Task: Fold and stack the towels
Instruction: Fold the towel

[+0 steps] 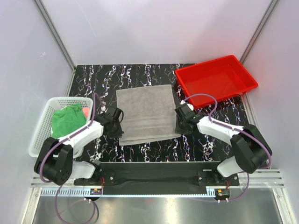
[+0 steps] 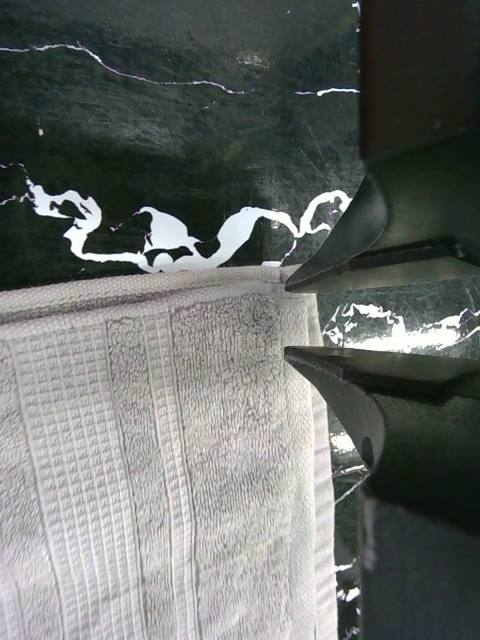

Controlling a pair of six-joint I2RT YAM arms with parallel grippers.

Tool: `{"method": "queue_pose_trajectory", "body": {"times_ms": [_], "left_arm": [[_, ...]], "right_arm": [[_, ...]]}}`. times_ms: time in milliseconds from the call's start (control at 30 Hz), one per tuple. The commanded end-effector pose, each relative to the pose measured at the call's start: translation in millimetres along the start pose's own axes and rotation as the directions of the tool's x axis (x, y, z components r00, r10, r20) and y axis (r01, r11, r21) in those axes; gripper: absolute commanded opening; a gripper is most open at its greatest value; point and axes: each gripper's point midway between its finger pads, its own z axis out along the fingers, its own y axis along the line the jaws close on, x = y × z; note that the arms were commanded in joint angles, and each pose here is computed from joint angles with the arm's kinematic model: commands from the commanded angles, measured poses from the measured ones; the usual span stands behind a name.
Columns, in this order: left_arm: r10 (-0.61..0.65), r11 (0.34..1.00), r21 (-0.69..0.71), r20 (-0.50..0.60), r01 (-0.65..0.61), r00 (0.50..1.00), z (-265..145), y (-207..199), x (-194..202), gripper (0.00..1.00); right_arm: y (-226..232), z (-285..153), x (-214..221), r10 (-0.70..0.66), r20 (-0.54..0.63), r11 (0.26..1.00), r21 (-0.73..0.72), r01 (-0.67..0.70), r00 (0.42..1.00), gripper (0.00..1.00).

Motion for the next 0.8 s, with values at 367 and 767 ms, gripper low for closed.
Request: {"method": "queue_pose_trajectory", "body": {"times_ms": [367,767], "left_arm": [[0.010,0.998,0.057,0.055,-0.013,0.998,-4.6,-15.6,-14.6,0.00],[0.012,0.998,0.055,0.055,-0.015,0.998,-4.1,-15.7,-15.2,0.00]], "right_arm": [[1.8,3.2,-14.9,-0.022,0.050,0.999,0.039,0.020,0.998,0.35],[0.4,10.2,-12.0,-0.025,0.040,0.999,0.044,0.024,0.999,0.29]]}}
